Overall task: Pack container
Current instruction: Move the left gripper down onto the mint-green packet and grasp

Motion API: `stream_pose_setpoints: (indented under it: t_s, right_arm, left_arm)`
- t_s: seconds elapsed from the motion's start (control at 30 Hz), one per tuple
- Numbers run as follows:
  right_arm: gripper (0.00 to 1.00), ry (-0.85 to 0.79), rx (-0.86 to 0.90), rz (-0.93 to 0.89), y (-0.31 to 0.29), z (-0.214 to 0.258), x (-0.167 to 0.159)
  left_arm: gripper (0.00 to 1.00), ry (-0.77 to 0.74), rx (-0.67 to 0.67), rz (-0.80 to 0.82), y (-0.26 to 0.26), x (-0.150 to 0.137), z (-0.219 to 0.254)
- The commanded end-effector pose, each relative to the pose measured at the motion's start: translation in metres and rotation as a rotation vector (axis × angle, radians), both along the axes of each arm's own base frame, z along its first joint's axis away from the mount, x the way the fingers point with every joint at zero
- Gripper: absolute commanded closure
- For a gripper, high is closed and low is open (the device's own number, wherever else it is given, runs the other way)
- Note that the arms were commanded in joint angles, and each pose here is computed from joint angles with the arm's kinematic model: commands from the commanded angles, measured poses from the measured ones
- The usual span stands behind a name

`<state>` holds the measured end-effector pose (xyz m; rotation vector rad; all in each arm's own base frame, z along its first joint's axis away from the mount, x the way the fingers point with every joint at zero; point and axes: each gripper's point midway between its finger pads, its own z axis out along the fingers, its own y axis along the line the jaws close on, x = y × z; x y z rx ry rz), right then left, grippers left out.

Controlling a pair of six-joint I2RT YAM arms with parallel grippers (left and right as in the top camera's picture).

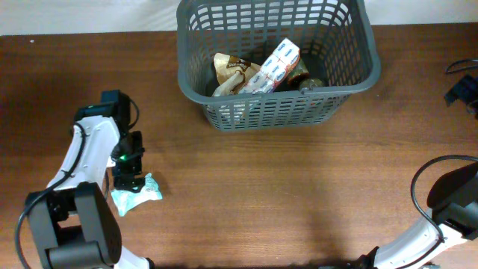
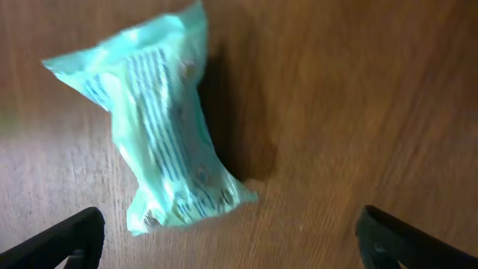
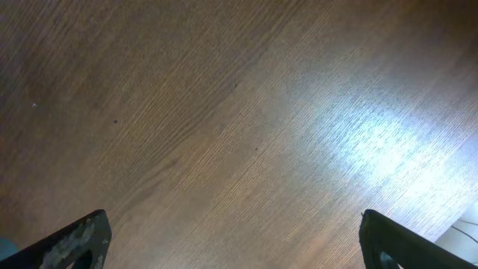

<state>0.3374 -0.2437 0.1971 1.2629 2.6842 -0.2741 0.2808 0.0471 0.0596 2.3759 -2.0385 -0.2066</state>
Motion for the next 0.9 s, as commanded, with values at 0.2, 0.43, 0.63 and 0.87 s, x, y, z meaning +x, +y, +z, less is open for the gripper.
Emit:
stream_pose_setpoints:
  t_s: [0.2, 0.43, 0.63, 0.87]
  right_arm:
    - [0.01, -0.007, -0.003, 0.002, -0.001, 0.003, -0.001]
    - [0.01, -0.007, -0.003, 0.002, -0.001, 0.003, -0.001]
    - [0.01, -0.007, -0.003, 0.002, -0.001, 0.003, -0.001]
    - [0.01, -0.007, -0.003, 0.002, -0.001, 0.003, -0.001]
  left_arm:
    - [0.01, -0.015, 0.007, -0.063, -0.012, -0.009, 0.005]
    - [0.01, -0.091, 0.052, -0.071, -0.006, -0.027, 0.01]
    - [0.01, -0.127, 0.083, -0.102, 0.0, -0.029, 0.011]
    - [0.01, -0.072, 0.068, 0.027, 0.018, -0.052, -0.004]
